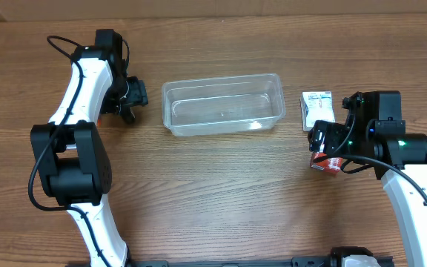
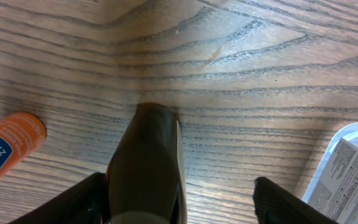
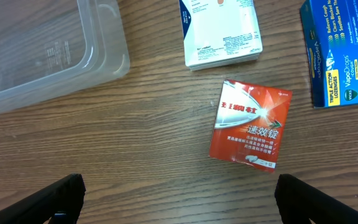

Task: Pack container
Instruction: 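Move the left gripper to the dark bottle and grasp it, then carry the dark bottle into the clear container and release it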

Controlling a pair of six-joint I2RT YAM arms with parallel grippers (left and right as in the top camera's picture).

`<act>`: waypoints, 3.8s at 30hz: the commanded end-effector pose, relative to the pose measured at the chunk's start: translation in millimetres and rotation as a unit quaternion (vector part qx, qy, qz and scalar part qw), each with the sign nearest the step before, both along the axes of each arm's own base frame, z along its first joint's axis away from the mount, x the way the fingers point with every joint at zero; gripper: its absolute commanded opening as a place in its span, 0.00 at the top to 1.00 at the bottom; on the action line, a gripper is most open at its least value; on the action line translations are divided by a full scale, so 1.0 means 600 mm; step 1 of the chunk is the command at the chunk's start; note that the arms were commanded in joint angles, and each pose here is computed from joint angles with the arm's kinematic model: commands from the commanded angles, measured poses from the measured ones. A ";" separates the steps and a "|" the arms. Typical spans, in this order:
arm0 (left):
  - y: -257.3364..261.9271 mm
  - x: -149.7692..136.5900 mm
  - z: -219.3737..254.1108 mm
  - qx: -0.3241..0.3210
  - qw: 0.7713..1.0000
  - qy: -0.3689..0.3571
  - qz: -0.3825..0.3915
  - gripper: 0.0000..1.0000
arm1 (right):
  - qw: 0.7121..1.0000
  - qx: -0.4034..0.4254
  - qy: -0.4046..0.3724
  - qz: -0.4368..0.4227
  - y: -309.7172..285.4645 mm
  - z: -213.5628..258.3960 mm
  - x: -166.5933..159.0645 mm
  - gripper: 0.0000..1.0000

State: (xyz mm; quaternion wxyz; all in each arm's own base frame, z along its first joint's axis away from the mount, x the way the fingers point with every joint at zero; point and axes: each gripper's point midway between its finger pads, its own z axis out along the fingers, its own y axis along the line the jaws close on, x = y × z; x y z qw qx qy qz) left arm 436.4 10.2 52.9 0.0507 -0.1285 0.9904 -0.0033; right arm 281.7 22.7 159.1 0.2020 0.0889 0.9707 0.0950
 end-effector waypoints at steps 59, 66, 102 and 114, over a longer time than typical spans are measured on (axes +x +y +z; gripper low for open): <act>-0.017 -0.025 0.216 0.047 0.998 -0.035 -0.009 0.10 | 1.000 0.003 -0.021 0.002 0.000 0.021 0.011 0.00; 0.006 0.000 0.121 0.046 0.999 0.017 0.006 0.09 | 1.000 0.003 -0.022 0.002 0.000 0.021 0.012 0.00; -0.018 -0.011 0.033 -0.020 0.995 0.097 0.006 0.80 | 1.000 0.002 -0.023 0.002 0.000 0.021 0.013 0.00; -0.193 -0.021 0.291 -0.037 0.987 -0.110 -0.112 0.83 | 1.000 0.002 -0.023 0.003 0.000 0.021 0.013 0.00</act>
